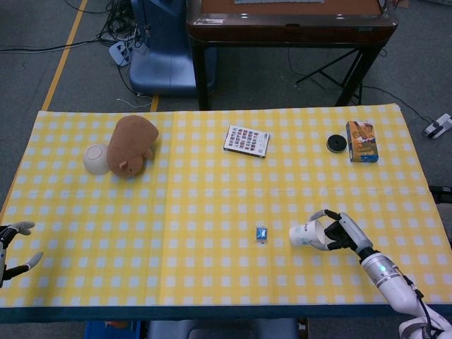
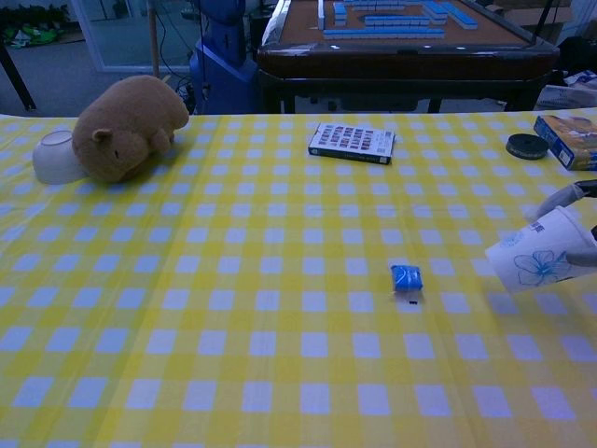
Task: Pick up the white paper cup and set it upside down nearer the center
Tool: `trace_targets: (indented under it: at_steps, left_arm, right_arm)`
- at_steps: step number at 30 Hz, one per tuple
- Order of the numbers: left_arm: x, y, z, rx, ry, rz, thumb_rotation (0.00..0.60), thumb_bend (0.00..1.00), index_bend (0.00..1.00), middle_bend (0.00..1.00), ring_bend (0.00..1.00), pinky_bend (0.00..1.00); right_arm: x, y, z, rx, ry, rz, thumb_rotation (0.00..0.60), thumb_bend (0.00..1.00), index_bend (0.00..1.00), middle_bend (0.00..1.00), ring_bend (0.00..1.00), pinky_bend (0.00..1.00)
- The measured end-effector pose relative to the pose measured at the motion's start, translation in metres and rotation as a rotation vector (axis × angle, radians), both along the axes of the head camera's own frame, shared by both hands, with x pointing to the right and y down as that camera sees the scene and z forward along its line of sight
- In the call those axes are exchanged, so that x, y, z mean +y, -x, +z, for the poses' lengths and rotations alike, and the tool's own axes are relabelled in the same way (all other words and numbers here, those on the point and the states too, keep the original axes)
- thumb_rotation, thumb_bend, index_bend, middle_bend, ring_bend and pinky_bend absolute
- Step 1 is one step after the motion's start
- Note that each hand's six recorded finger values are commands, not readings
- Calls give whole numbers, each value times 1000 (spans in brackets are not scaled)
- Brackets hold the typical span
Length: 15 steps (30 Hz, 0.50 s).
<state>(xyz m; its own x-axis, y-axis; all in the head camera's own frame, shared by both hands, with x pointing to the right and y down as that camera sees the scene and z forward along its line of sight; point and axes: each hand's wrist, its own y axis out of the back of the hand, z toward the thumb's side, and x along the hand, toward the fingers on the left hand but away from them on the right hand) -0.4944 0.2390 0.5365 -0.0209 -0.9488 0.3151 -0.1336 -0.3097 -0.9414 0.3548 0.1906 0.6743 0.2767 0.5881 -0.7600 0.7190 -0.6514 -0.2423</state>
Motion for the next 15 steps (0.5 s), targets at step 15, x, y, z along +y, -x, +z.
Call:
trace_targets:
  at_steps: [15]
  left_arm:
    - [1, -2, -4, 15, -8, 6, 600, 44, 423, 459, 389, 654]
  right_arm:
    - [-13, 3, -31, 145, -172, -157, 600, 0, 280, 1000, 1000, 1000]
